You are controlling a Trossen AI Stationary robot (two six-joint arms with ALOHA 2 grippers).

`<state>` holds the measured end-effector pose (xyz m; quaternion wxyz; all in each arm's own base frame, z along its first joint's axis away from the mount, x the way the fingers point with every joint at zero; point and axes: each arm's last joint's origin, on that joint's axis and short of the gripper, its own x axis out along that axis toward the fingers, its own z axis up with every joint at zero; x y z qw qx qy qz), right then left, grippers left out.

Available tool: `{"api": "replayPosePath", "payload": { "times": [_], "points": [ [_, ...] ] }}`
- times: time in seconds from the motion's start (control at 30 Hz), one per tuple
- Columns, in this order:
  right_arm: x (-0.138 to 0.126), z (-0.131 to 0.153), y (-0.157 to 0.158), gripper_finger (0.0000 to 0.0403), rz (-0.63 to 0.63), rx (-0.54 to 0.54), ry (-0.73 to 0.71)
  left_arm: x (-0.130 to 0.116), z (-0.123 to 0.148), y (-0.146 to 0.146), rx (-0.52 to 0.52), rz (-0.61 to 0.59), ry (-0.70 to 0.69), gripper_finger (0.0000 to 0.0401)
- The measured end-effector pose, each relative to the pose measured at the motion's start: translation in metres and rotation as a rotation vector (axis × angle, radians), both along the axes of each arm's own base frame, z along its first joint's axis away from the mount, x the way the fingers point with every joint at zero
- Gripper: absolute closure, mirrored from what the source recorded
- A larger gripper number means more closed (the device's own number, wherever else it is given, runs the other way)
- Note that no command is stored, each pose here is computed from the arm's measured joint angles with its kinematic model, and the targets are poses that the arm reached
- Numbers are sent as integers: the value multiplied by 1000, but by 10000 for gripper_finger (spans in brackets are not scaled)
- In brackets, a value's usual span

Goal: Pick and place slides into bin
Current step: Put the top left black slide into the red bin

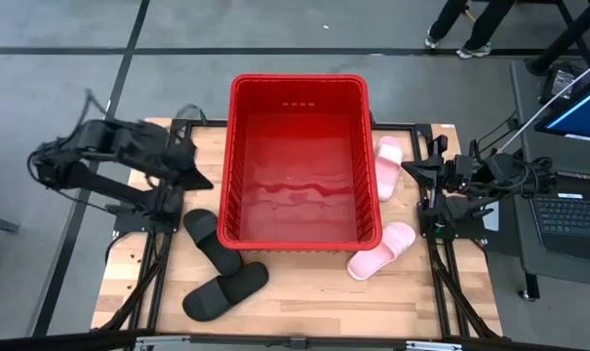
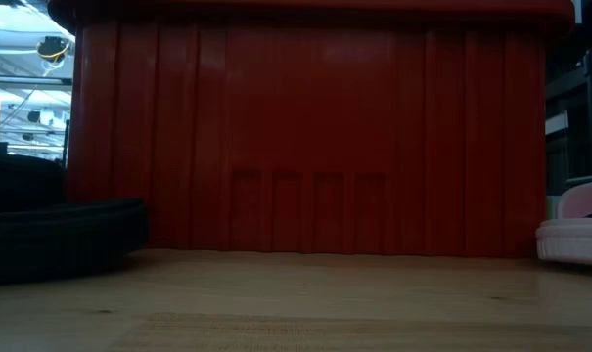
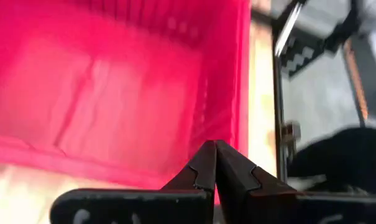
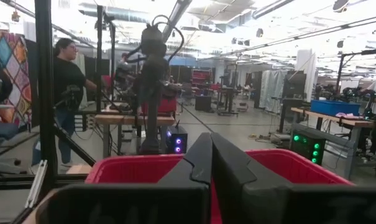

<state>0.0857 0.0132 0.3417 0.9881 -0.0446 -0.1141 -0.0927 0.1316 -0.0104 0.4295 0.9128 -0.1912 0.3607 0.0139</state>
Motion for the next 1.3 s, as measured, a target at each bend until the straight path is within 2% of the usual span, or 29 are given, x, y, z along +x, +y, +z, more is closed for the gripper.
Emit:
{"api": "replayPosePath", "payload": {
  "times": [0.13,0.27,0.4,0.57,0.87,1.07,1.3],
  "points": [
    [0,0,0,392,-6,-26,5,14,0,-15,-31,9,164,399],
    [0,-1,0,392,-7,-32,16,17,3,-30,-18,86,281,399],
    [1,-4,0,392,-5,-39,48,19,11,-45,-10,148,287,399],
    [1,-6,0,392,-5,-46,69,25,6,-65,0,210,308,399],
    [2,-9,1,392,-5,-57,98,45,-27,-97,7,243,458,399],
    [2,-9,1,392,-6,-59,99,48,-42,-105,-32,227,565,399],
    [3,-14,1,392,-3,-66,146,49,-42,-104,-73,321,557,399]
  ]
}}
